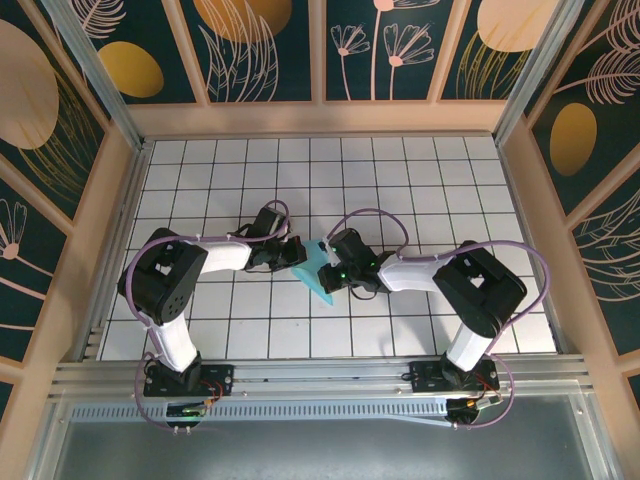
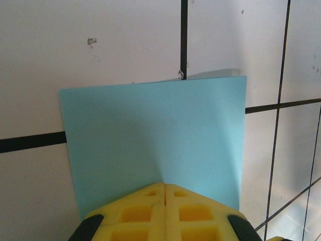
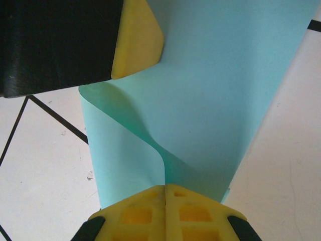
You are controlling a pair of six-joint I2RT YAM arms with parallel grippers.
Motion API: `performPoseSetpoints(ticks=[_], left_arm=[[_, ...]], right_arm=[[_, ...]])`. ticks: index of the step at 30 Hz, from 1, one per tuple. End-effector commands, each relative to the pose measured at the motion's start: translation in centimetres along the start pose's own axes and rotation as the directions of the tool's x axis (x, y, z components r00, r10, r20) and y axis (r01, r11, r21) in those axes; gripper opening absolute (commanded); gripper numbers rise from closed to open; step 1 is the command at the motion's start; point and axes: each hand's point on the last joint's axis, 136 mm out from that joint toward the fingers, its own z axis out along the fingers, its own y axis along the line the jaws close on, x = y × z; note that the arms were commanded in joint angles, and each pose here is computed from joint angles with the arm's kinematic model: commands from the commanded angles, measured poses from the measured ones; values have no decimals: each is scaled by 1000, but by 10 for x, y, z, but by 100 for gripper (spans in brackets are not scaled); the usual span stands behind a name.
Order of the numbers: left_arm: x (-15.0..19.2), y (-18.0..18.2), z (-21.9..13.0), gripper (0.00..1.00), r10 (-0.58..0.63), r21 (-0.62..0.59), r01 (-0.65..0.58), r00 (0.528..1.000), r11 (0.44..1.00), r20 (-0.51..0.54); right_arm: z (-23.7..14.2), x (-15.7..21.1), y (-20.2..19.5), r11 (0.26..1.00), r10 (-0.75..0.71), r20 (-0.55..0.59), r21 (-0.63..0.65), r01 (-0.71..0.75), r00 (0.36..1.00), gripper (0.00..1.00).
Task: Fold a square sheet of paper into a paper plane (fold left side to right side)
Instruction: Third fold the triangle at the center of the table.
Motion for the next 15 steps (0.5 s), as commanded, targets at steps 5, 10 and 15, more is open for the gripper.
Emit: performPoseSetpoints(ticks=[5,10,15], left_arm=[[11,19,3,3,-14,-80,11,999,997,-35],[-7,3,-6,8,12,-75,-12,1000,997,7],[-33,-15,-27,13,46,-72,-40,996,997,77]], right_arm=[[9,6,-8,999,22,-42,30,-21,999,0],[13,21,-14,998,37,-94,44,-33,995,0],[15,32,-18,998,45,-131,55,-38,990,0]])
